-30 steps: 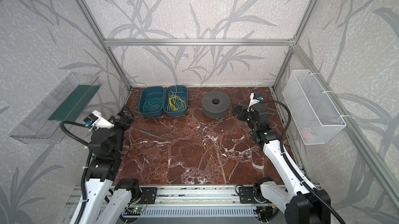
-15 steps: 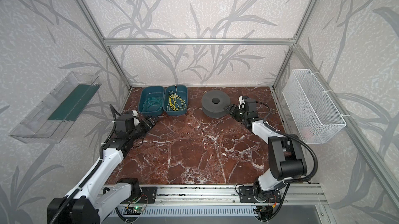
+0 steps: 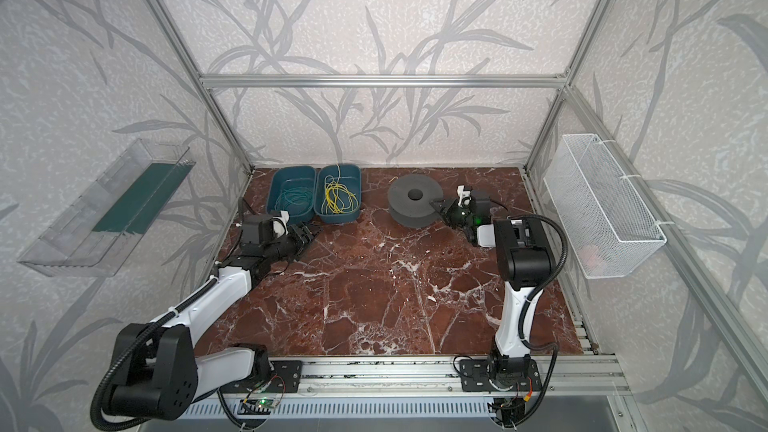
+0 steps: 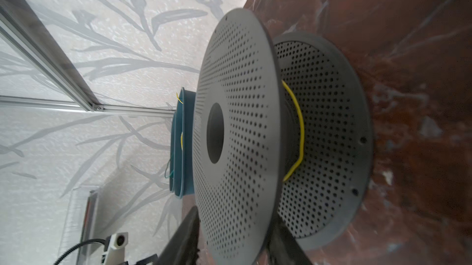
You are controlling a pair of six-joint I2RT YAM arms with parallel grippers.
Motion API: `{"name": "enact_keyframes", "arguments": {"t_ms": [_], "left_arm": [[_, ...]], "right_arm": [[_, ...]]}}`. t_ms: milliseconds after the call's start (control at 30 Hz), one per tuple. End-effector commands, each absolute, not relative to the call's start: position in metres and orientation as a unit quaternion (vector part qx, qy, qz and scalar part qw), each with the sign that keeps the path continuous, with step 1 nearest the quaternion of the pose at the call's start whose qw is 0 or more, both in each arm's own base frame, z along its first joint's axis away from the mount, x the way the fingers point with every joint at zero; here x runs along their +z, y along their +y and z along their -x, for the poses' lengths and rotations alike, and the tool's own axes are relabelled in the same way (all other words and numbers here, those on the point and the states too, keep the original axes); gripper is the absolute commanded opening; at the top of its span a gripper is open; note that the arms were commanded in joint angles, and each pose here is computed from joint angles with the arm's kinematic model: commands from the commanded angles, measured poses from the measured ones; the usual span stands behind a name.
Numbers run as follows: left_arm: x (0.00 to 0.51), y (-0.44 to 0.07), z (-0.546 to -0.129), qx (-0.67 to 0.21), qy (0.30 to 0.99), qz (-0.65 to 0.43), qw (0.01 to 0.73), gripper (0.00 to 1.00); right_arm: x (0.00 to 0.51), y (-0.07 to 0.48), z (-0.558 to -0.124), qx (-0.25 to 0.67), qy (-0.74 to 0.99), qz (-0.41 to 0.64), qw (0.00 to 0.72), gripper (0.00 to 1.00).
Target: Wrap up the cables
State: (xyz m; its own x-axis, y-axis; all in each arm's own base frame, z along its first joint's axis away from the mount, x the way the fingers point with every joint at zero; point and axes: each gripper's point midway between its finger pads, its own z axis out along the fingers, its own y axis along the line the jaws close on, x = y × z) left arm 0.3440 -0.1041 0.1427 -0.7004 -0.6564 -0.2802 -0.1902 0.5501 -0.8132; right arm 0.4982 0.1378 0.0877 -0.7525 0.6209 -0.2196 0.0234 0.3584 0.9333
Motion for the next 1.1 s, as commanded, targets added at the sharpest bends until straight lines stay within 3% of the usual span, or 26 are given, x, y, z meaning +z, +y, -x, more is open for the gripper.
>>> {"name": "enact_keyframes", "arguments": {"t_ms": [0, 267, 467, 667, 1067], "left_arm": [[0.165, -0.113, -0.353, -0.423, 0.820, 0.236, 0.306, 0.70], [0.170, -0.115, -0.353, -0.421, 0.821, 0.229, 0.311, 0.70], [0.174, -0.116, -0.352, -0.425, 0.819, 0.226, 0.313, 0.70], [0.182, -0.114, -0.346, -0.424, 0.816, 0.225, 0.324, 0.69], [0.215, -0.108, -0.326, -0.427, 0.800, 0.226, 0.355, 0.69]], "right_arm": [[0.097, 0.144, -0.509, 0.562, 0.747, -0.202, 0.292, 0.35], [0.095, 0.145, -0.511, 0.590, 0.722, -0.205, 0.297, 0.32], [0.100, 0.144, -0.516, 0.610, 0.700, -0.211, 0.307, 0.19], [0.110, 0.144, -0.512, 0.626, 0.684, -0.213, 0.308, 0.00], [0.154, 0.149, -0.466, 0.660, 0.658, -0.190, 0.308, 0.00]]}}
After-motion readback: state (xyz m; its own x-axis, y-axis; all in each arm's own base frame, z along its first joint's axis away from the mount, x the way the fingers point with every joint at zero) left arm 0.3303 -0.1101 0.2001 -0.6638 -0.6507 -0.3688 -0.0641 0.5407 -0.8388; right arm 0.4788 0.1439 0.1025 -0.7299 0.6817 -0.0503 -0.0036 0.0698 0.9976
